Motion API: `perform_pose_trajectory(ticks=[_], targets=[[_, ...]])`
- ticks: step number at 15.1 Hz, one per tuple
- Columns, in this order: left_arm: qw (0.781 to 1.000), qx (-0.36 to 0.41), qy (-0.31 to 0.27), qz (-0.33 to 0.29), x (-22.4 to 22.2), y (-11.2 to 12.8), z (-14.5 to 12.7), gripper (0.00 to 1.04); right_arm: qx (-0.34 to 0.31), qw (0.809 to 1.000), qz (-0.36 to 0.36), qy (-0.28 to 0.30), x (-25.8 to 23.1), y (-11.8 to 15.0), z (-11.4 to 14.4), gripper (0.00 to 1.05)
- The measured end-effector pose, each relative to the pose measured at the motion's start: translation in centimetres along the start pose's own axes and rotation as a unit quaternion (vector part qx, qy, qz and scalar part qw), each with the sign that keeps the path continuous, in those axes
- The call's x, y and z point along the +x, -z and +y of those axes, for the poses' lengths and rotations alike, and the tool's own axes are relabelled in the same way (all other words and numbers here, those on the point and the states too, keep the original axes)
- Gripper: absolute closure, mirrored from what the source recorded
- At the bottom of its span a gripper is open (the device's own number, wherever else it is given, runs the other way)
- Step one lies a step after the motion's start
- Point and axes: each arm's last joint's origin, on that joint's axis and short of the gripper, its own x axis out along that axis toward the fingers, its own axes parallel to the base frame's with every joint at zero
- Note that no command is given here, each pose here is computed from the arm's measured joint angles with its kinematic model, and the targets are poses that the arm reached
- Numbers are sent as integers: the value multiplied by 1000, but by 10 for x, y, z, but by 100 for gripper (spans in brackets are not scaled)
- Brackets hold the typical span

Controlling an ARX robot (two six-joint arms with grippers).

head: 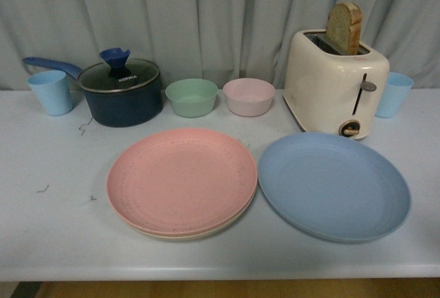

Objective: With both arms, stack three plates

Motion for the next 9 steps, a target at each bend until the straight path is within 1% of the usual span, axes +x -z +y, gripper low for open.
perform_pose_trajectory(ticks=[2,3,6,8,9], targets=[[1000,0,0,0,0,0,0,7,-3,999,35,7,50,-12,-10,6],[1000,0,0,0,0,0,0,7,-2,999,51,9,70,-13,-13,6],[1000,0,0,0,0,0,0,7,-14,995,102,20,121,0,-11,6],[1000,0,0,0,0,0,0,7,-17,993,117,19,146,5,-7,6],[1000,0,0,0,0,0,0,7,-19,992,121,28,156,5,-6,6]])
